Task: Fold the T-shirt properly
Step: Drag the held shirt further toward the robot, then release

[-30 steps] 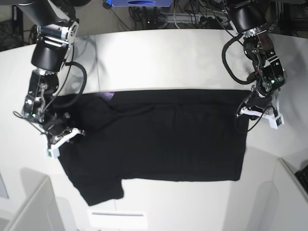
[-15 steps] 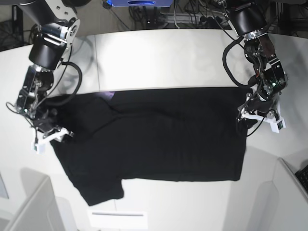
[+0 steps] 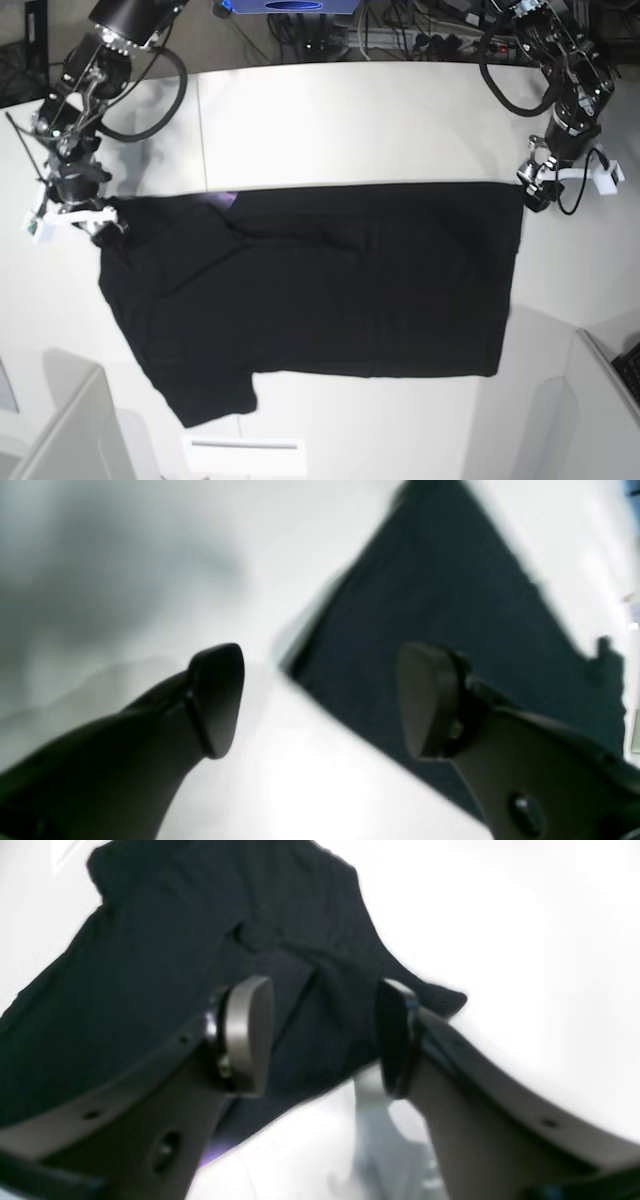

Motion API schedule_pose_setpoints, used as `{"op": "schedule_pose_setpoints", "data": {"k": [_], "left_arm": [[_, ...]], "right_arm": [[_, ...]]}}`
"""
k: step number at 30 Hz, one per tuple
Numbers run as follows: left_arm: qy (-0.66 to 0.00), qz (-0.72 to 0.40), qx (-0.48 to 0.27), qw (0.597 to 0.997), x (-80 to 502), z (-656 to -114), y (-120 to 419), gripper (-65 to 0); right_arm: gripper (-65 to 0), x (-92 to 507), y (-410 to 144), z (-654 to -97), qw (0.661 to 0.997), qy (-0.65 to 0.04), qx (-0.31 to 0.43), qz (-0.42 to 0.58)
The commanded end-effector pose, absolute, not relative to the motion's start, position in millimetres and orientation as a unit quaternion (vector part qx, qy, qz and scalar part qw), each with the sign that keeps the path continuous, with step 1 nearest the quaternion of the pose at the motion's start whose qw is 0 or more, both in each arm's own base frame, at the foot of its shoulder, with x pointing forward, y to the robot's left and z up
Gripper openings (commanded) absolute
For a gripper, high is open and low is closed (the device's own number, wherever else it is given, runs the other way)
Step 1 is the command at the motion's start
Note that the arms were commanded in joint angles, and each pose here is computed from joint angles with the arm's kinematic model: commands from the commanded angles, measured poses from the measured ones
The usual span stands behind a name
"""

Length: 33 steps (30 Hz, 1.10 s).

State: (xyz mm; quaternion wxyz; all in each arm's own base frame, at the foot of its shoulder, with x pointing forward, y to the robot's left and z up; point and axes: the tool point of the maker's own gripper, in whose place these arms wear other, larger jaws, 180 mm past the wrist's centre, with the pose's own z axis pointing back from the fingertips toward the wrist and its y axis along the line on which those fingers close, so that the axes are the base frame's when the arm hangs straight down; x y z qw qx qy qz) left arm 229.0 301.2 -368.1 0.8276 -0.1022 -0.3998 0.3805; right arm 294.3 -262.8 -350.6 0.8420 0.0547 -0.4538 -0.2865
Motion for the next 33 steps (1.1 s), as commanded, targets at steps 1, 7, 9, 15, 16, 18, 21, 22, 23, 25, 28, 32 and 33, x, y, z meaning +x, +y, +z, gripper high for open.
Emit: {"op": "schedule_pose_setpoints", "data": {"k": [1,7,9,15,16,18,21,22,23,25,28,32,33], "left_arm": [[-0.409,0.378,-0.108,0.824,233,-365,303,-19.3],[-0.393,0.39,-0.116,0.825,235,-379,302,-19.3],[-0.394,0.392,-0.12,0.823,240,-380,302,-19.3],[-0.369,0.415,-0.135,0.821,244,-402,300,-19.3],[-0.364,0.419,-0.139,0.82,245,-406,299,-19.3],[-0.352,0.427,-0.142,0.821,242,-415,297,-19.4],[-0.347,0.433,-0.149,0.819,248,-420,296,-19.4],[-0.346,0.434,-0.15,0.818,249,-421,296,-19.4],[-0.343,0.436,-0.152,0.818,250,-423,295,-19.4],[-0.342,0.439,-0.156,0.816,254,-425,295,-19.4],[-0.335,0.444,-0.159,0.816,254,-430,294,-19.4],[-0.322,0.45,-0.162,0.817,250,-439,291,-19.6],[-0.32,0.452,-0.163,0.817,249,-441,291,-19.6]], "right_arm": [[-30.2,295,-266,-343,0.832,-0.468,0.054,-0.291],[-22.7,275,-281,-378,0.823,-0.432,0.058,-0.363],[-22.4,273,-285,-393,0.825,-0.415,0.062,-0.38],[-22.4,277,-296,-419,0.823,-0.386,0.073,-0.411],[-22.4,280,-296,-423,0.823,-0.382,0.077,-0.413],[-22.4,287,-298,-425,0.823,-0.379,0.081,-0.415],[-22.4,294,-301,-427,0.823,-0.376,0.085,-0.416],[-22.5,297,-299,-428,0.824,-0.375,0.089,-0.416],[-22.7,301,-296,-428,0.825,-0.377,0.095,-0.41],[-23.1,306,-291,-427,0.829,-0.381,0.105,-0.395],[-23.1,308,-290,-427,0.83,-0.383,0.108,-0.392],[-23.1,306,-289,-430,0.831,-0.378,0.108,-0.393],[-23.1,305,-288,-433,0.832,-0.375,0.109,-0.394]]}}
